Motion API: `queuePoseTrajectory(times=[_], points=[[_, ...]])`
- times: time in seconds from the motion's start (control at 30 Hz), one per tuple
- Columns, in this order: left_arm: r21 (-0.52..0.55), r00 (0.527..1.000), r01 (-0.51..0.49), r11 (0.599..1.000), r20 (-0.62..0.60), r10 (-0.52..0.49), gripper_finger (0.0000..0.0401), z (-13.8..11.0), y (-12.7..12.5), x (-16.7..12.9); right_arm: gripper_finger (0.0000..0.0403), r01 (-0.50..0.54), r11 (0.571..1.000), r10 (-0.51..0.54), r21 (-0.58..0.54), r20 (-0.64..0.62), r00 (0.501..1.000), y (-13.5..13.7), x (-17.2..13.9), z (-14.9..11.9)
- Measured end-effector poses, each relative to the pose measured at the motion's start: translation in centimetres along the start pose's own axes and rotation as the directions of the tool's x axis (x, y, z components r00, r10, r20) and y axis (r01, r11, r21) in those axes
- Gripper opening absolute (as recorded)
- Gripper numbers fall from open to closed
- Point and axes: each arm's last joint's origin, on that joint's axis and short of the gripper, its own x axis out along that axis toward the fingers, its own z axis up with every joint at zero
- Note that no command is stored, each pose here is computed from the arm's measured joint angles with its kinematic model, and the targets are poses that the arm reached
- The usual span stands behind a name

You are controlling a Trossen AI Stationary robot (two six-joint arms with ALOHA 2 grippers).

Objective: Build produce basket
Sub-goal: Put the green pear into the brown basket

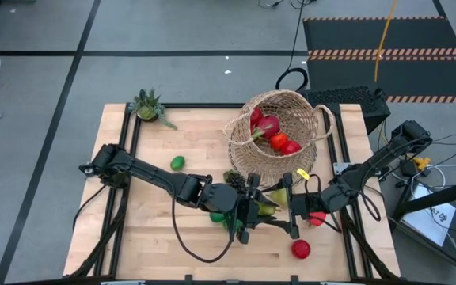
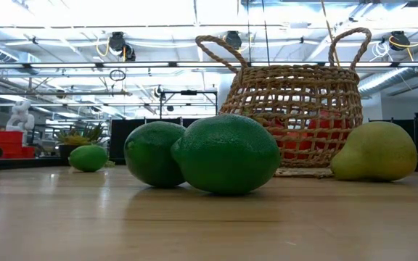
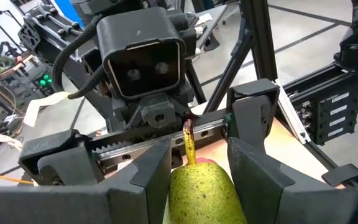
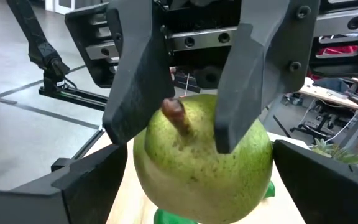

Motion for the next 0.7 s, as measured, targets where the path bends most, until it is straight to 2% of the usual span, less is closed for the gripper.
queuePoseTrajectory(times=[0.23, 0.53, 0.7], points=[[0.000, 1.000, -0.004, 1.000, -0.002, 0.004, 0.0156, 0.0, 0.0, 0.0, 0.0379, -0.003, 1.000, 0.002, 0.013, 0.025, 1.000, -0.1, 0.0, 0.3], [-0.001, 1.000, -0.007, 1.000, -0.002, 0.007, 0.0156, 0.0, 0.1, 0.0, 0.0282, -0.016, 1.000, 0.016, 0.014, 0.032, 0.999, -0.2, 0.1, 0.3], [-0.032, 0.998, 0.000, 0.999, -0.060, -0.002, 0.0156, -0.6, -0.1, 0.0, 0.0239, -0.016, 1.000, 0.015, -0.023, -0.062, 0.998, -0.2, 0.2, -0.7]])
